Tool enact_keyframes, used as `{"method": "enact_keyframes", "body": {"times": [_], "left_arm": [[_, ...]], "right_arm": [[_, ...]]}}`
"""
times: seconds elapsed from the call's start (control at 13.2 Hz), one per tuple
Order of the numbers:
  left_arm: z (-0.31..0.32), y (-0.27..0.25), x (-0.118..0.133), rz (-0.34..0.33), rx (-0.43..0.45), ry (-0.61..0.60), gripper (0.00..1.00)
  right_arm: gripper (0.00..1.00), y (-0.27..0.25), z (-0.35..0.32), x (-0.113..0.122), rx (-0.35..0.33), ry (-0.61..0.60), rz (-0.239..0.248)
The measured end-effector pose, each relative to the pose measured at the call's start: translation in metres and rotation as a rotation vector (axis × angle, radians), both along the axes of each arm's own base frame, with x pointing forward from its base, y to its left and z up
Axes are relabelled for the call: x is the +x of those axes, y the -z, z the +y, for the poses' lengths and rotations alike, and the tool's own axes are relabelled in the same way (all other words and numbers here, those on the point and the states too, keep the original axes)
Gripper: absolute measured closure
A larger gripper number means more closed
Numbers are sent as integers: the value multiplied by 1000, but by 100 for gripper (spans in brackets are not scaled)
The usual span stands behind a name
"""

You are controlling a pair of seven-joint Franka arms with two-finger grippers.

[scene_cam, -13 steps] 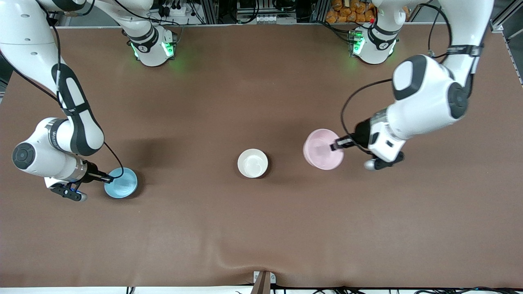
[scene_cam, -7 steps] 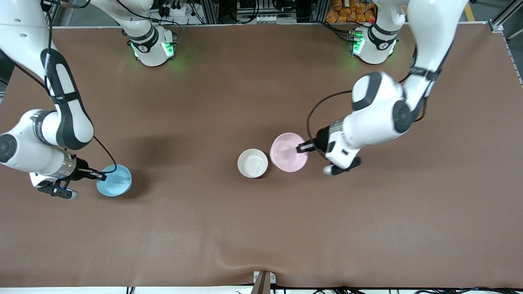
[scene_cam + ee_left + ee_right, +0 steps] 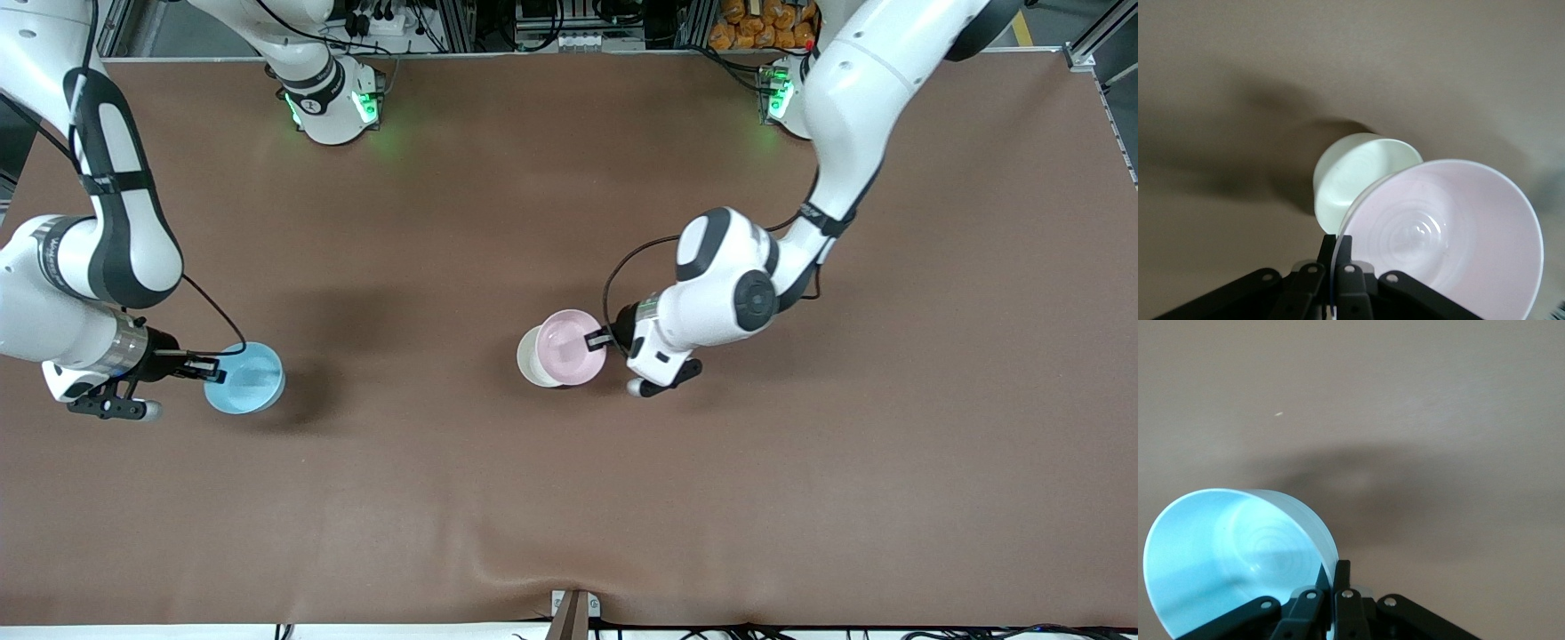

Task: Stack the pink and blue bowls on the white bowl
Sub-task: 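Carry the pink bowl with the left gripper toward the white bowl, then lower the pink bowl into the white bowl and open the left gripper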

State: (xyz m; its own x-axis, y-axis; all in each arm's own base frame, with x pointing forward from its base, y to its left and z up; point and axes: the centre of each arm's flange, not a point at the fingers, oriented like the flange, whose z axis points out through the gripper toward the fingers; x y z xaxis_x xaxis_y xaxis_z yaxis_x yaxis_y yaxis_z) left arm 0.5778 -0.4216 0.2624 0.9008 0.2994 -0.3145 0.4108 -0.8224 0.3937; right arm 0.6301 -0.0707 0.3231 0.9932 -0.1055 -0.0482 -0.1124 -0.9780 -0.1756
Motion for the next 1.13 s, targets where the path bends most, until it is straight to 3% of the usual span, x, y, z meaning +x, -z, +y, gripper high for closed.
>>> {"method": "enact_keyframes", "body": {"times": [0.3,0.83,0.98,1.06,1.13], "left_arm": [[-20,20,-10,-8,34,27,97],[-26,47,-5,-28,31,4,94],[-27,48,-4,-28,30,3,78],[-29,48,-6,-29,30,7,78],[-33,47,-8,-30,29,12,70]], "right_arm": [[97,-13,11,-7,75,-52,30],[97,-51,100,-18,96,-211,63],[97,-60,124,-23,102,-250,68],[97,-63,135,-25,118,-260,68],[97,-66,145,-27,134,-263,71]]}}
